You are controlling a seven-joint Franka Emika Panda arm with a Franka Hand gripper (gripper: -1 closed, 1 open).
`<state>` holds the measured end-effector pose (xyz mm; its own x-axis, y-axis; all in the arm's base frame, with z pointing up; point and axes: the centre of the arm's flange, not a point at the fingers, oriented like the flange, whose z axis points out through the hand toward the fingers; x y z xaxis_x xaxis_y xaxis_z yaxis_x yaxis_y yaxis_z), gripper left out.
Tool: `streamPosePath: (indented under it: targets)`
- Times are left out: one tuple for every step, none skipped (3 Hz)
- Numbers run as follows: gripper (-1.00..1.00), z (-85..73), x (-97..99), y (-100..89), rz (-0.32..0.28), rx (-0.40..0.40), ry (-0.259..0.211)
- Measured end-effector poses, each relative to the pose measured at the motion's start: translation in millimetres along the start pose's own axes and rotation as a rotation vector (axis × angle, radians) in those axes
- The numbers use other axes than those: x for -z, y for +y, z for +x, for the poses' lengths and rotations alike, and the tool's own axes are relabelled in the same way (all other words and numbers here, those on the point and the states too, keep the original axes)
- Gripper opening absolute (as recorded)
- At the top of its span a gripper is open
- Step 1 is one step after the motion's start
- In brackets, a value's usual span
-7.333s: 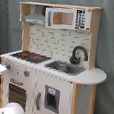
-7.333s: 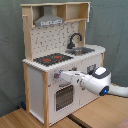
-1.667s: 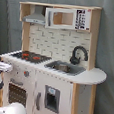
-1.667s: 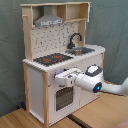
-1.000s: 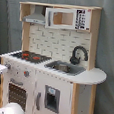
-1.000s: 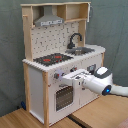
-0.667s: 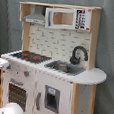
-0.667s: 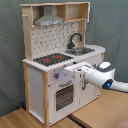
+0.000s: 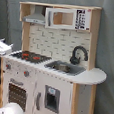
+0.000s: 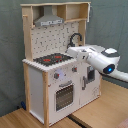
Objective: Play with the kitchen
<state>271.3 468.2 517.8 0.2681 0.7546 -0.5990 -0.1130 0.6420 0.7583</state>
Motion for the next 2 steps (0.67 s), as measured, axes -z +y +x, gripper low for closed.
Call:
streamPosePath:
  targets:
    - [1.0, -39.2, -8.9, 21.2, 0.012, -0.071, -0.093]
    - [1.0, -75.0, -11.2, 43.6, 0.019, -0.167, -0.187]
